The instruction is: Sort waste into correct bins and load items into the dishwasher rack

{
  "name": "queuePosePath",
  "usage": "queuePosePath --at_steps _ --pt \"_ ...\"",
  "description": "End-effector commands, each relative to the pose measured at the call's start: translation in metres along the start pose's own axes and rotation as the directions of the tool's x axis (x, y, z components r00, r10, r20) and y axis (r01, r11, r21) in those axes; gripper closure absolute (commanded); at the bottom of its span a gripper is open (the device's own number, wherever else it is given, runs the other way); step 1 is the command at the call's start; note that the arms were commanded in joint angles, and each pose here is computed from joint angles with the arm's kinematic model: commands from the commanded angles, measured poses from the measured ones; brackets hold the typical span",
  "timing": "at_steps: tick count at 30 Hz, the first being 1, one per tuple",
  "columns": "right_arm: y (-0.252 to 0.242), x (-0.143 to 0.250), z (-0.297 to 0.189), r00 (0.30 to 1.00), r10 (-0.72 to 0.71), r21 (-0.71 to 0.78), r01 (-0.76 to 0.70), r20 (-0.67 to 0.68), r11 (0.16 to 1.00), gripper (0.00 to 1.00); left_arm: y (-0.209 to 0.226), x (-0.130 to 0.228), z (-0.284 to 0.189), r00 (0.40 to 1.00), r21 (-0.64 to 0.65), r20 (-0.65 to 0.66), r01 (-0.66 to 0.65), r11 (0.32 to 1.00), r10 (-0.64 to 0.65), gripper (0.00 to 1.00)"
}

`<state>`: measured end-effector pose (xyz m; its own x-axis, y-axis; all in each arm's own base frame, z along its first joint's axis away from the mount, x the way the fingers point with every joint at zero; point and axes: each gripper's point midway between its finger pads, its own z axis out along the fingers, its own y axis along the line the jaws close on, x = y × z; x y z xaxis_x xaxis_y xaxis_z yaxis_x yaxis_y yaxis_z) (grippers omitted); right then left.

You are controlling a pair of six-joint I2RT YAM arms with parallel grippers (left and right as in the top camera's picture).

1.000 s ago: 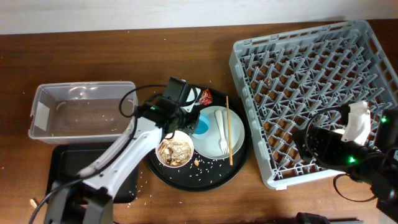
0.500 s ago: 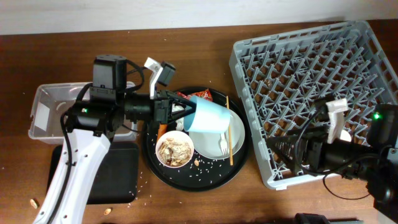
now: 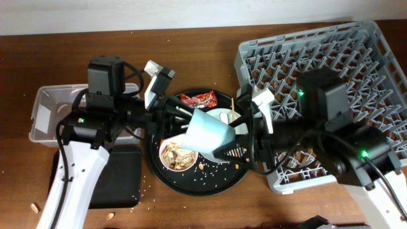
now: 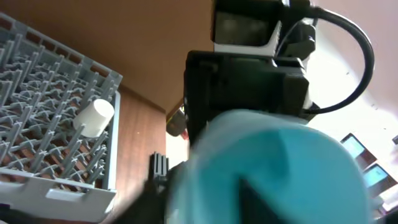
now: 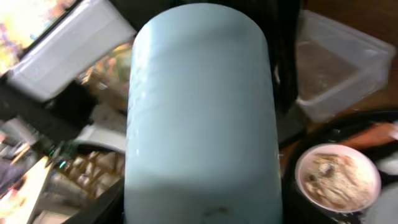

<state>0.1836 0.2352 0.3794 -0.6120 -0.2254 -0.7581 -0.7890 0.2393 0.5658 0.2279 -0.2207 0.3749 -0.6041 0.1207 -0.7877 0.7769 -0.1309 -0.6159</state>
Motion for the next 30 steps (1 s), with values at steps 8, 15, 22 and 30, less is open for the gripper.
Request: queuePosePath --at_steps 8,15,22,30 --pt "-0.176 0.124 -0.287 0.519 0.363 0.588 -0.802 0.773 -0.106 0.49 0.065 0.013 -0.07 0.994 -0.72 0.077 0.106 0.686 -0.073 0.01" --pt "-0.298 0.225 -0.338 0.116 0.462 0.366 -0.787 0.879 -0.498 0.49 0.072 0.053 -0.134 0.977 -0.943 0.127 0.172 0.284 -0.171 0.01" --pt "-0.298 0.175 -0.349 0.126 0.429 0.306 -0.871 0.895 -0.383 0.25 0.072 0.053 -0.134 0.977 -0.943 0.127 0.172 0.284 -0.171 0.01" --pt "-0.195 0.043 -0.121 0.825 0.528 0.838 -0.425 0.202 0.342 0.35 0.072 0.053 -0.134 0.977 -0.943 0.127 0.172 0.284 -0.171 0.01"
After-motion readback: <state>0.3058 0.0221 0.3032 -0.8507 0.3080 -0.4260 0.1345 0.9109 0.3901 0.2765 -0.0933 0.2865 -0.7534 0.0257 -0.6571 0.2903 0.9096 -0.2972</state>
